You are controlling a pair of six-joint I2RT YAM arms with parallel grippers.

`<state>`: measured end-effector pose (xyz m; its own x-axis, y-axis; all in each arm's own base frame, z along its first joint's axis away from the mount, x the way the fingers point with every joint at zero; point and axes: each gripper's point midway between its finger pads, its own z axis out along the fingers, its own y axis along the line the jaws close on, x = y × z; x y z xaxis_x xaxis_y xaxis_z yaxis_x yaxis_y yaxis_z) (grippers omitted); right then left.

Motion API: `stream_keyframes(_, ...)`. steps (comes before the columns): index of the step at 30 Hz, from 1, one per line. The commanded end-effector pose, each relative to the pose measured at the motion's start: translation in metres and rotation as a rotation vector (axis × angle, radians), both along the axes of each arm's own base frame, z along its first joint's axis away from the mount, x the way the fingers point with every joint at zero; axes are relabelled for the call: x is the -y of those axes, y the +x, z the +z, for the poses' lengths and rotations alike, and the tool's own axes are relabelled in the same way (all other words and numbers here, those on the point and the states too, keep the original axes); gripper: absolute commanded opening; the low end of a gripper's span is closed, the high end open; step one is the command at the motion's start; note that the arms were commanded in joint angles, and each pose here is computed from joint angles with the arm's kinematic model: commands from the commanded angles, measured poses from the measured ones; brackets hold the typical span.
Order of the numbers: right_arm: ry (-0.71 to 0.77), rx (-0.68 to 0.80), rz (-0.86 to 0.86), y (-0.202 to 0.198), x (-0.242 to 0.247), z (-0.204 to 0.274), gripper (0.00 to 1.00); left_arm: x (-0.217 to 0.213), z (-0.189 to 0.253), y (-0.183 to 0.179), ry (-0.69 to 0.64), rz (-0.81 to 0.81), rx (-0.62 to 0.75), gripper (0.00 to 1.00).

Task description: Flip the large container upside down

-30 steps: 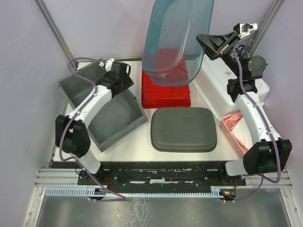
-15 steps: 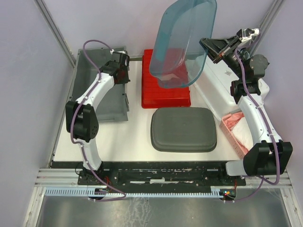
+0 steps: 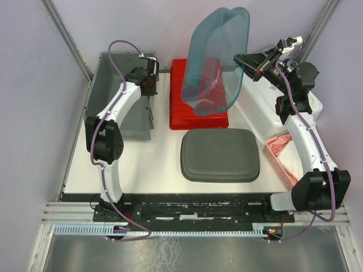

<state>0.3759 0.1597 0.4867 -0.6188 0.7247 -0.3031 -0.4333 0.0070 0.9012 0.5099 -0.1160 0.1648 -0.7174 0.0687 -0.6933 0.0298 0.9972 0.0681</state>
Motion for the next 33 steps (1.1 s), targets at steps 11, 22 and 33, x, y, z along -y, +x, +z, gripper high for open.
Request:
stream_keyframes(11, -0.173, -0.197, 0.313, -0.08, -0.024, -0.047, 0.02, -0.009, 0.096, -0.041, -0.129, 0.127, 0.067, 0.8)
stream_keyframes(22, -0.364, -0.27, 0.681, -0.166, -0.081, -0.091, 0.02, -0.013, 0.253, -0.075, -0.547, 0.277, 0.538, 0.81)
stream_keyframes(33, -0.459, -0.173, 1.045, -0.229, -0.169, -0.125, 0.02, -0.003, 0.372, -0.144, -0.727, 0.052, 0.796, 0.89)
